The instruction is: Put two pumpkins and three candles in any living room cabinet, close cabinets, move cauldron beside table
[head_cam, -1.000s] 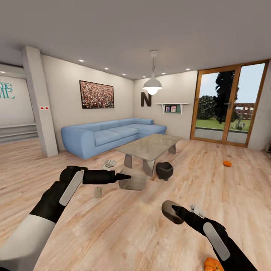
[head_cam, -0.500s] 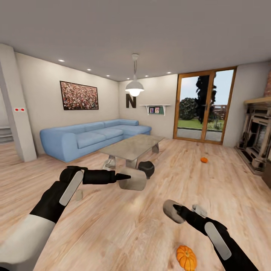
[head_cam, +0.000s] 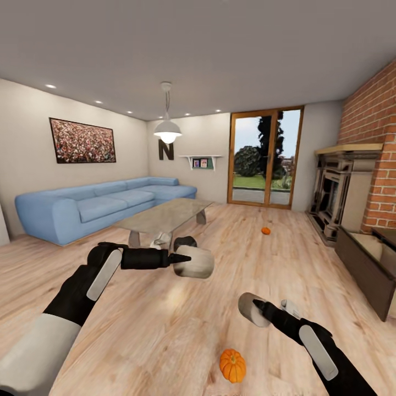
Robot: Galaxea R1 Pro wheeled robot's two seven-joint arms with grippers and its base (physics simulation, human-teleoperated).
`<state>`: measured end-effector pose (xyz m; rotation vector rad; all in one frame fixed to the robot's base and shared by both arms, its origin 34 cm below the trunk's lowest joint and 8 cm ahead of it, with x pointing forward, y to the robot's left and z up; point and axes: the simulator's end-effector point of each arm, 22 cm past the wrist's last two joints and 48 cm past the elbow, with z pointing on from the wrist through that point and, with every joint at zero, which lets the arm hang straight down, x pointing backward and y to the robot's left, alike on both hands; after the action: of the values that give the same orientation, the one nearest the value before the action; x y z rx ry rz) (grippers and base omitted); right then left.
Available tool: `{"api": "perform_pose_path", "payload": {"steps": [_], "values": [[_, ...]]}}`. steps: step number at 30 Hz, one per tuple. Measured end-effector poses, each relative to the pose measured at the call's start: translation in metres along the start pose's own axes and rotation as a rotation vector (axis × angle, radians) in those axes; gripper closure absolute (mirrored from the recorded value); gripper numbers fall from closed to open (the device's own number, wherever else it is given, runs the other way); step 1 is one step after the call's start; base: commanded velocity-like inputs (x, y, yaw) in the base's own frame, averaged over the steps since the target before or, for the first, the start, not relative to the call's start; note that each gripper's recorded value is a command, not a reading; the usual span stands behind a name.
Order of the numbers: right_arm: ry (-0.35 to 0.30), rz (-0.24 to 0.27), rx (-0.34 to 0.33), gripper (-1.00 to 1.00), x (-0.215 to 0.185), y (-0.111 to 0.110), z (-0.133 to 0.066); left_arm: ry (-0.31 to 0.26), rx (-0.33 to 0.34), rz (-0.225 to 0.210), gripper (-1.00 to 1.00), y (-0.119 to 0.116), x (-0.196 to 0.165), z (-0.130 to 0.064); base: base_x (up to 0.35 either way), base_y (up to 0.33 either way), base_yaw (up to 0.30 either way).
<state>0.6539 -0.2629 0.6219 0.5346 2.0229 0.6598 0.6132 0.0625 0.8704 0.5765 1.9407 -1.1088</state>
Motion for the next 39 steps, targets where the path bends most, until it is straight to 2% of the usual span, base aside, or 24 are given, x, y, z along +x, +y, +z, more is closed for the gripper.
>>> {"api": "perform_pose_path", "payload": {"steps": [19, 25, 33, 39], "values": [[-0.010, -0.001, -0.007, 1.00, -0.004, 0.004, -0.004, -0.007, -0.002, 0.011, 1.00, -0.006, -0.004, -0.004, -0.007, -0.289, -0.241], [-0.011, -0.001, -0.006, 1.00, -0.005, 0.004, -0.004, -0.007, -0.003, 0.011, 1.00, -0.006, -0.004, -0.004, 0.000, -0.293, -0.055], [-0.011, 0.031, 0.023, 1.00, -0.005, -0.014, -0.003, -0.003, -0.002, 0.001, 1.00, -0.001, 0.000, -0.001, 0.000, -0.288, -0.007], [-0.006, 0.042, 0.031, 1.00, -0.003, -0.019, -0.001, -0.014, 0.009, -0.005, 1.00, 0.003, 0.006, 0.002, 0.016, -0.084, 0.000]]}}
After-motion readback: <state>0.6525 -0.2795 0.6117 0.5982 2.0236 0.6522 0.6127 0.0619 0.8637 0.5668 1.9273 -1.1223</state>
